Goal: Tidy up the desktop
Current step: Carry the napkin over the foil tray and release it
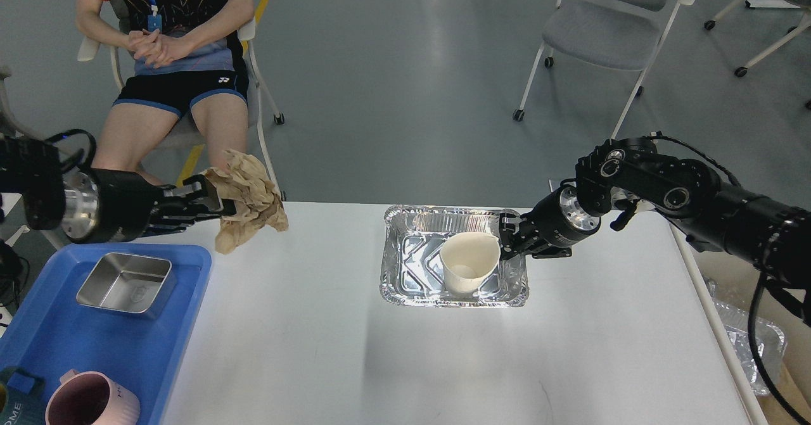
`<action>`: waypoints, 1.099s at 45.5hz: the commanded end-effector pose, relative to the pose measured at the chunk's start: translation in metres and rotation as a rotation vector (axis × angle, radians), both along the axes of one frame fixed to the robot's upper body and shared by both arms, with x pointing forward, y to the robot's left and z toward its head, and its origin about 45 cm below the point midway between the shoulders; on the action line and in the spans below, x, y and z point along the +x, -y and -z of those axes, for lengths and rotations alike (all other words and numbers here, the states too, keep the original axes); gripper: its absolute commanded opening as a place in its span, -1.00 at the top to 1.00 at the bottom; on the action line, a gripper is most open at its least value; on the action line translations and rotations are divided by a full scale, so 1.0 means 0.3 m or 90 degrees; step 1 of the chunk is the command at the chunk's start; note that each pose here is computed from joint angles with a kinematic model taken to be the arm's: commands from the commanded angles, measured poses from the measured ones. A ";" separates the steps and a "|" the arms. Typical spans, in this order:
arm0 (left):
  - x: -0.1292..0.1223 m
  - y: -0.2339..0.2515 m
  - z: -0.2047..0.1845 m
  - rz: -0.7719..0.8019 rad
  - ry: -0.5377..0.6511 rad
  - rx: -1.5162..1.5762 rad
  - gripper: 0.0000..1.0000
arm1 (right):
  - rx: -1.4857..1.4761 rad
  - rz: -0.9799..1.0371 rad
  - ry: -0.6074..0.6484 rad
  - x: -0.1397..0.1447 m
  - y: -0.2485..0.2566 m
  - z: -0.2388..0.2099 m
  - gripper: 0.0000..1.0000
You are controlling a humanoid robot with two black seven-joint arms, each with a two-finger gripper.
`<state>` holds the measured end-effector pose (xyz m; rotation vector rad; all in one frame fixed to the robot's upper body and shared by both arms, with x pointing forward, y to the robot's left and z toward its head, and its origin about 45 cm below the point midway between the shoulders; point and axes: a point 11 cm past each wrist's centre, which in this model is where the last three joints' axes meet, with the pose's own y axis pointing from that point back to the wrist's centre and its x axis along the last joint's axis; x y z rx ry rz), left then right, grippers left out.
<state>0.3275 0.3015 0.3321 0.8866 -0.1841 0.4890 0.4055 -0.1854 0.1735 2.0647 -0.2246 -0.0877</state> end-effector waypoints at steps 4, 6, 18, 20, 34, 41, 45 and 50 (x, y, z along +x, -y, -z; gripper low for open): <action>-0.013 -0.030 -0.202 0.049 0.058 -0.026 1.00 | 0.000 0.000 0.001 0.002 0.000 -0.003 1.00; -0.011 -0.025 -0.206 0.053 0.060 -0.029 1.00 | 0.000 0.000 0.001 0.002 0.001 -0.003 1.00; 0.033 0.180 -0.113 0.119 0.039 -0.112 1.00 | -0.001 0.000 0.002 0.003 0.002 -0.005 1.00; 0.051 0.238 -0.079 0.135 0.035 -0.120 1.00 | 0.000 0.000 0.000 0.001 0.000 -0.003 1.00; 0.152 0.648 0.192 0.184 -0.015 -0.111 1.00 | -0.001 0.006 0.005 -0.004 0.029 -0.014 1.00; 0.150 0.710 0.248 0.184 -0.026 -0.111 1.00 | -0.001 0.010 0.007 -0.010 0.052 -0.020 1.00; 0.130 0.731 0.286 0.189 -0.041 -0.109 1.00 | -0.001 0.011 0.008 -0.010 0.054 -0.020 1.00; 0.113 0.733 0.317 0.188 -0.056 -0.111 1.00 | -0.001 0.010 0.008 -0.010 0.049 -0.019 1.00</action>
